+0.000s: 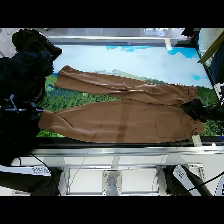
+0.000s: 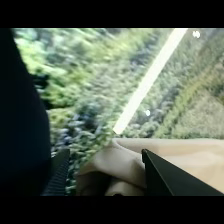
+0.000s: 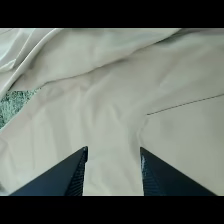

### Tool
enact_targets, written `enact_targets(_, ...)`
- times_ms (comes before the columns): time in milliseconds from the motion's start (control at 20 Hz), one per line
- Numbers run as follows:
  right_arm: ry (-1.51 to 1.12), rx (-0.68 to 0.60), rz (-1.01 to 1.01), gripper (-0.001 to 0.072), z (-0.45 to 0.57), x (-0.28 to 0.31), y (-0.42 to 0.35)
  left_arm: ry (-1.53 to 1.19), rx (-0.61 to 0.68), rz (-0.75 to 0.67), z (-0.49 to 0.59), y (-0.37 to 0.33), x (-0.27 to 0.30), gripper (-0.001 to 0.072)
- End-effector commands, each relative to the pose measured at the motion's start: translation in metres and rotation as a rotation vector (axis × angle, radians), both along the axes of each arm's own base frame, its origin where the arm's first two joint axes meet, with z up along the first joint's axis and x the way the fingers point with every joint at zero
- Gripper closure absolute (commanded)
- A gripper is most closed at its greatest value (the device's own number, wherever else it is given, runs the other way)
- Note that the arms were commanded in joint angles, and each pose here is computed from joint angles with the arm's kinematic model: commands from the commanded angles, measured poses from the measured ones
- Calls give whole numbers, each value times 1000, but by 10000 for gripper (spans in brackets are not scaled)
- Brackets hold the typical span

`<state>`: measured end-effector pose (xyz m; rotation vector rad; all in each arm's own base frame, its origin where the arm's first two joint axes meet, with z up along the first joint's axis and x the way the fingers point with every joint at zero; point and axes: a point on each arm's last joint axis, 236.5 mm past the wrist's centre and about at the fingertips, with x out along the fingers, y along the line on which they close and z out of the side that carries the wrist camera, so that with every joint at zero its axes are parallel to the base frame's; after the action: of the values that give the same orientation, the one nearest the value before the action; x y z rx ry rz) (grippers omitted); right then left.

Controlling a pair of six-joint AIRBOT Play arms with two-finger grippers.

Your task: Fold the clothes and pants, and hang the long-sleeved shirts on hangers.

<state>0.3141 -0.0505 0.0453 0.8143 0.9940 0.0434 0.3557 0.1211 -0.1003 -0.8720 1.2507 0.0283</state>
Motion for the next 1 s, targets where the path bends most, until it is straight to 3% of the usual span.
enact_targets(0, -6, 1, 5, 318, 1, 2, 3, -22, -34, -34, 1, -11, 4, 196)
enact_targets(250, 7, -18, 10, 318, -2, 0, 1, -37, -116, -34, 2, -32, 14, 241)
enact_targets(300, 12, -24, 11, 317, -3, -1, 0, -35, -125, -44, 3, -35, 13, 338)
enact_targets(350, 19, -32, 13, 318, -5, -3, -2, -30, -135, -52, 4, -38, 11, 484)
enact_targets(450, 29, -48, 15, 318, -8, -5, -4, -33, -149, -87, 6, -43, 7, 558)
enact_targets(500, 34, -54, 16, 318, -9, -6, -5, -38, -151, -103, 7, -45, 6, 691)
enact_targets(950, 54, -103, 14, 318, -15, -9, -14, -413, -95, -63, 121, -14, 97, 691)
